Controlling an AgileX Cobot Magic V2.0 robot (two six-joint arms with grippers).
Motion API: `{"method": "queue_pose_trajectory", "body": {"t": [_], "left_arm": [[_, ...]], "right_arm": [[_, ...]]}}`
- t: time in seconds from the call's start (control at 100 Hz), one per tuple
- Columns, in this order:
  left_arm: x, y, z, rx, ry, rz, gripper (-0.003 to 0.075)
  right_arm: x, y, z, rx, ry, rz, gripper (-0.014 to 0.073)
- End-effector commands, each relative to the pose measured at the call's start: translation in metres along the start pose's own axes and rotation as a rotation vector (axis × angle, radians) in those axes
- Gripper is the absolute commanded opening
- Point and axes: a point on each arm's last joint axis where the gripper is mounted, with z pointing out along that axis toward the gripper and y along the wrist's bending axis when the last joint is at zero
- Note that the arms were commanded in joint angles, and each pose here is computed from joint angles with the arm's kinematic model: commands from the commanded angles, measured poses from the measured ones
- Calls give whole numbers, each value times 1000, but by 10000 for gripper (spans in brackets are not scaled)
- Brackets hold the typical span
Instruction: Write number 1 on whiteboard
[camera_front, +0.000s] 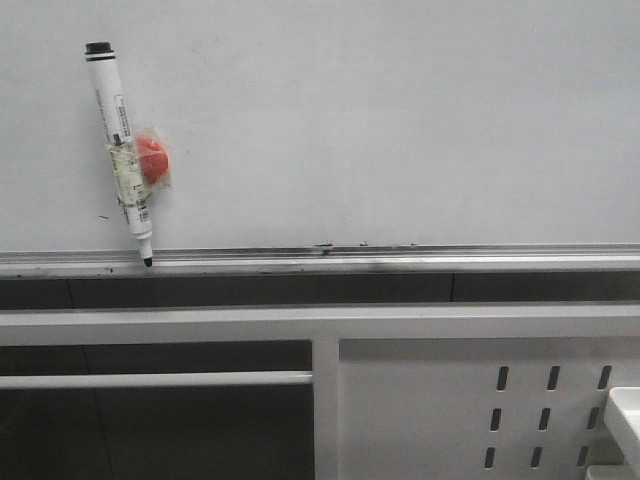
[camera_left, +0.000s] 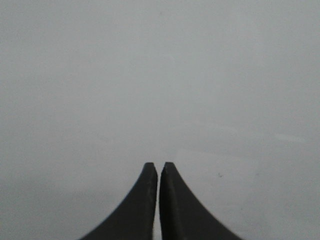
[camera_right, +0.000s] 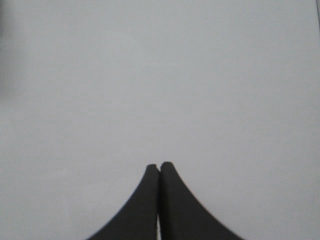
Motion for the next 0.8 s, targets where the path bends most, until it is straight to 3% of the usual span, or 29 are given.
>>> {"method": "queue_pose_trajectory", "body": {"t": [0.0, 0.07, 0.13, 0.2, 0.25, 0.32, 0.43, 0.57, 0.67, 0.79], "left_arm": [[-12, -3, 5, 15, -44, 7, 3], [-10, -6, 7, 44, -29, 63, 85], [-9, -10, 6, 81, -27, 107, 208], [-8, -13, 6, 117, -13, 92, 340], [-6, -16, 6, 140, 4, 75, 389], [-2, -20, 6, 175, 44, 60, 395], [2, -28, 3, 254, 74, 40, 390], [10, -40, -1, 381, 80, 36, 390], [32, -45, -3, 438, 162, -14, 390], [61, -55, -3, 512, 217, -25, 389]], "right_arm": [[-16, 3, 3, -13, -94, 8, -69], [-8, 2, 3, -3, -12, 7, -69], [-2, 1, 3, 5, 59, 7, -69], [3, 1, 3, 12, 115, 7, -69], [3, 1, 3, 12, 113, 6, -69], [3, 1, 3, 11, 110, 13, -69], [12, 1, 2, 14, 210, 91, -69], [26, 3, -1, -27, 372, -13, -69], [26, 7, -2, -98, 371, -141, -69], [25, 13, -2, -178, 348, -153, -69]]}}
